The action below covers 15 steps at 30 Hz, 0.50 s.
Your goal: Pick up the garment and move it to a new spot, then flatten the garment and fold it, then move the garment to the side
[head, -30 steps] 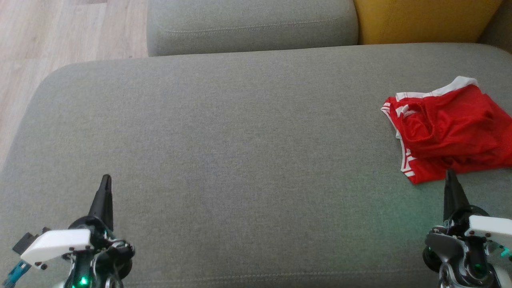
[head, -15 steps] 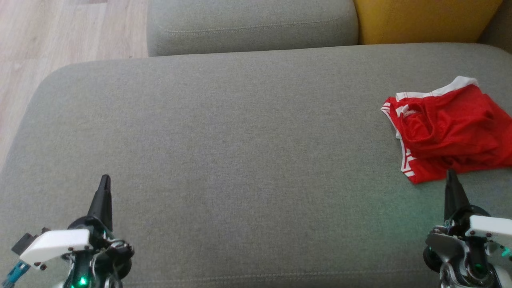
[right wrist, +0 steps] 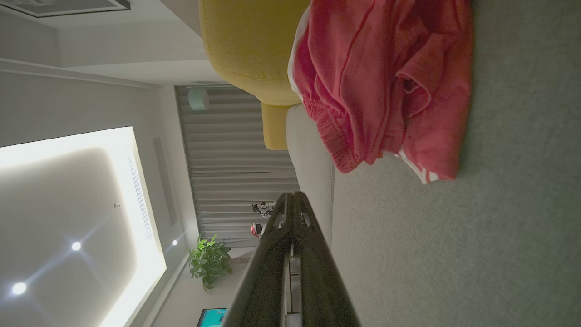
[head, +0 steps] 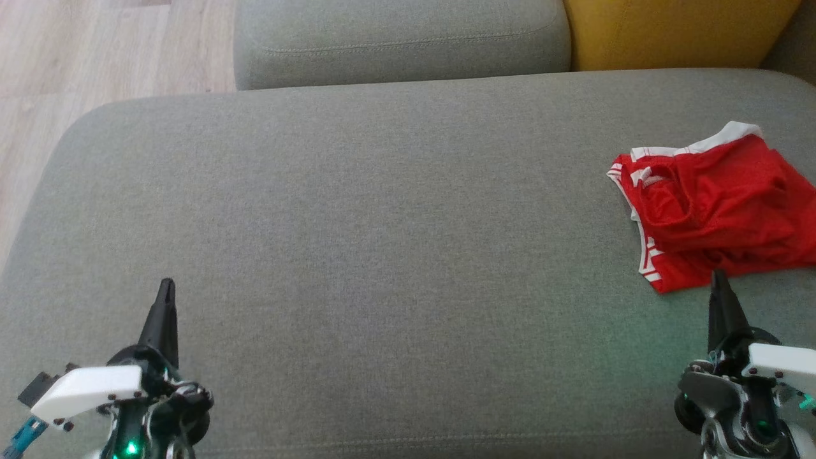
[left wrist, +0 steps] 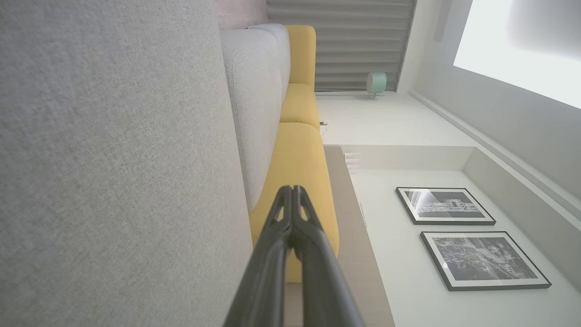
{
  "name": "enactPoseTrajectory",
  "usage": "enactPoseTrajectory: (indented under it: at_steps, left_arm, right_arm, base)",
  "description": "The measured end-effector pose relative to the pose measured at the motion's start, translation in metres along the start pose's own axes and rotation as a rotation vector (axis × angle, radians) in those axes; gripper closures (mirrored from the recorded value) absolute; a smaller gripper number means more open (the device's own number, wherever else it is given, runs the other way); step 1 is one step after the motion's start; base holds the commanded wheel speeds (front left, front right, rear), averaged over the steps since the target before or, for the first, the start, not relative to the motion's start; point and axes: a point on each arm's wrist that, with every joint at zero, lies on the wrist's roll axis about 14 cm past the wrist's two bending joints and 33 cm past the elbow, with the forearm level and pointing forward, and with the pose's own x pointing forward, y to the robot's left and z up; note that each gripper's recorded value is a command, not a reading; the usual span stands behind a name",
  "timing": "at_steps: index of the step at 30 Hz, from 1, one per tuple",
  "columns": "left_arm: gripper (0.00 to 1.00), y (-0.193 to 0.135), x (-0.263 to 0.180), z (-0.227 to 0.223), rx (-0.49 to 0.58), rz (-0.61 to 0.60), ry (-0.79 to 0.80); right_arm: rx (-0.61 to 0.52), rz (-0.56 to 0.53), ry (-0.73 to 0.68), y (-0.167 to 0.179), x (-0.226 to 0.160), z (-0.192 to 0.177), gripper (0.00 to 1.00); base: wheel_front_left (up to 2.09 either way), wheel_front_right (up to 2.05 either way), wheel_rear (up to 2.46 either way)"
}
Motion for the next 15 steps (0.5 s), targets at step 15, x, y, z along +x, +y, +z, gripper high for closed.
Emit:
enactPoseTrajectory:
  at_steps: [15]
  left_arm:
    - [1.00,0.0000,0.0000,0.0000,-0.002,0.000,-0.001]
  right_arm:
    - [0.000,0.000,0.003,0.0000,0.0000,-0.0003,1.00]
  base:
    - [0.00,0.00,0.00]
